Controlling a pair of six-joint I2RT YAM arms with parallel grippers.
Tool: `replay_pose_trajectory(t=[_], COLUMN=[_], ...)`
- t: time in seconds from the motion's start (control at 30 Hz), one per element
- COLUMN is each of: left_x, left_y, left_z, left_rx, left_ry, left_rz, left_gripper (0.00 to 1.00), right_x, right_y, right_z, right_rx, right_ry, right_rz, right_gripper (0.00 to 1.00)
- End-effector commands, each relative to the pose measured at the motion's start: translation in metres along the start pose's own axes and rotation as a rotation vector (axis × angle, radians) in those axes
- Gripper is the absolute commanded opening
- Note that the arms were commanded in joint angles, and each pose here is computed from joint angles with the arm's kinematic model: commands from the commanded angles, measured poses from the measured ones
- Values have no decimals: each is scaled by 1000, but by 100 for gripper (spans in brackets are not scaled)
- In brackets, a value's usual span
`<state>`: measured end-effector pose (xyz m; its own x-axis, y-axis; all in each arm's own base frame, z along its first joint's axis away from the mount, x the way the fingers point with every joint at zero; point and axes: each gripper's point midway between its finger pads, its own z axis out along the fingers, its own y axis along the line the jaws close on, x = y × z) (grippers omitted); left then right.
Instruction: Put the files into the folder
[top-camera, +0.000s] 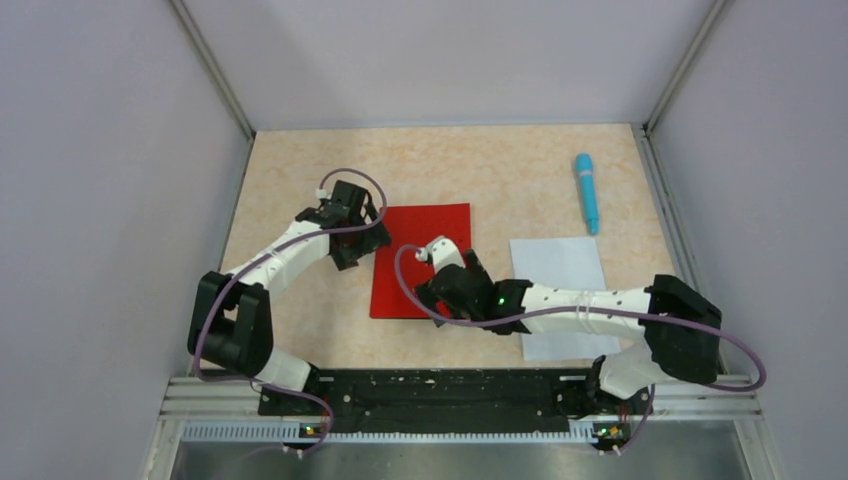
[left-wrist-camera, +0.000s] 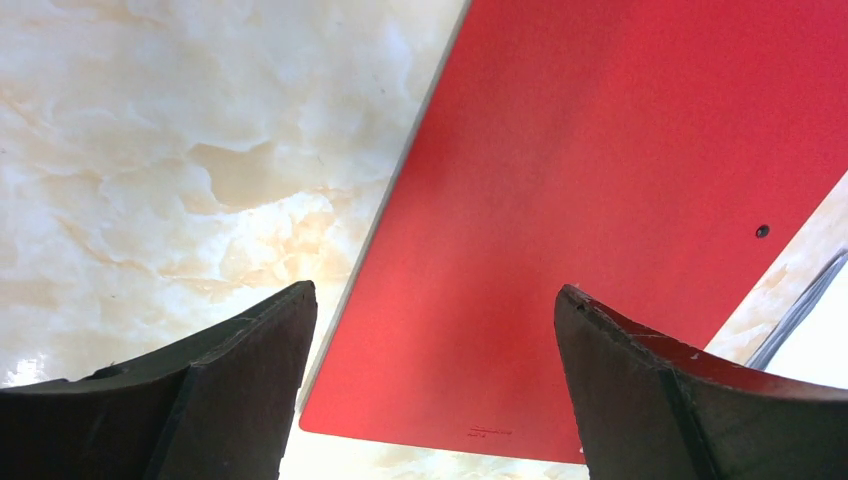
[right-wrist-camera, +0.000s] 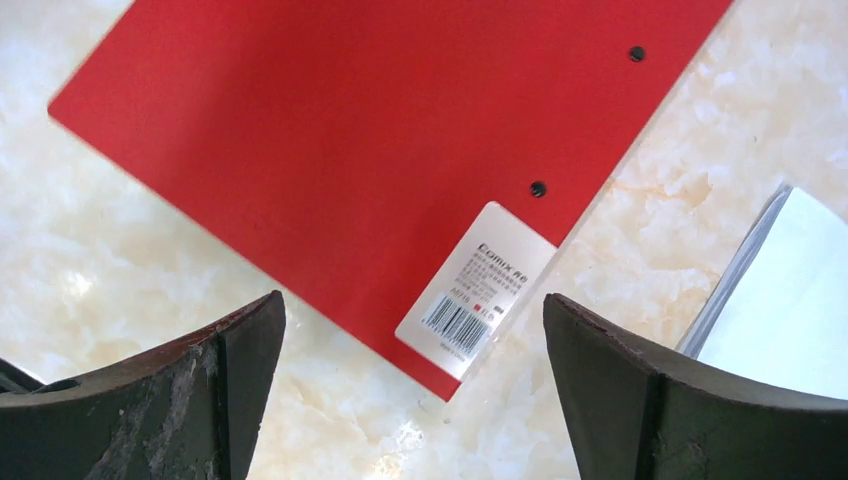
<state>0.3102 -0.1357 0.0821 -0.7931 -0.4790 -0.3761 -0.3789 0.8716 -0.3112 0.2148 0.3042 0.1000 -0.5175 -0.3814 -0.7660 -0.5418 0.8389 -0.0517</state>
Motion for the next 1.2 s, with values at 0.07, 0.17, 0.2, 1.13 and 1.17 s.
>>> replay_pose_trajectory(t=[0.07,0.17,0.2,1.13,1.17], left_x=[-27,-35,-37,-32,-33], left_y=[-5,0,2,18,18], left_z=[-10,-12,-13,-13,-13], left_rx=[41,45,43,75,76], left_ry=[-17,-24,-27,6,5], left_rz=[-30,-51,-56,-99,-100], left_gripper=[93,92,92,91,91], right_x=[24,31,35,52,52], right_y=[-3,2,4,4,4], right_z=[-4,-4,-3,17,17], right_rx=[170,207,212,402,403], right_ry=[-3,-12,-12,-23,-24], right_rz=[-320,-395,-416,-620,-622], right_gripper=[98,96,95,84,84])
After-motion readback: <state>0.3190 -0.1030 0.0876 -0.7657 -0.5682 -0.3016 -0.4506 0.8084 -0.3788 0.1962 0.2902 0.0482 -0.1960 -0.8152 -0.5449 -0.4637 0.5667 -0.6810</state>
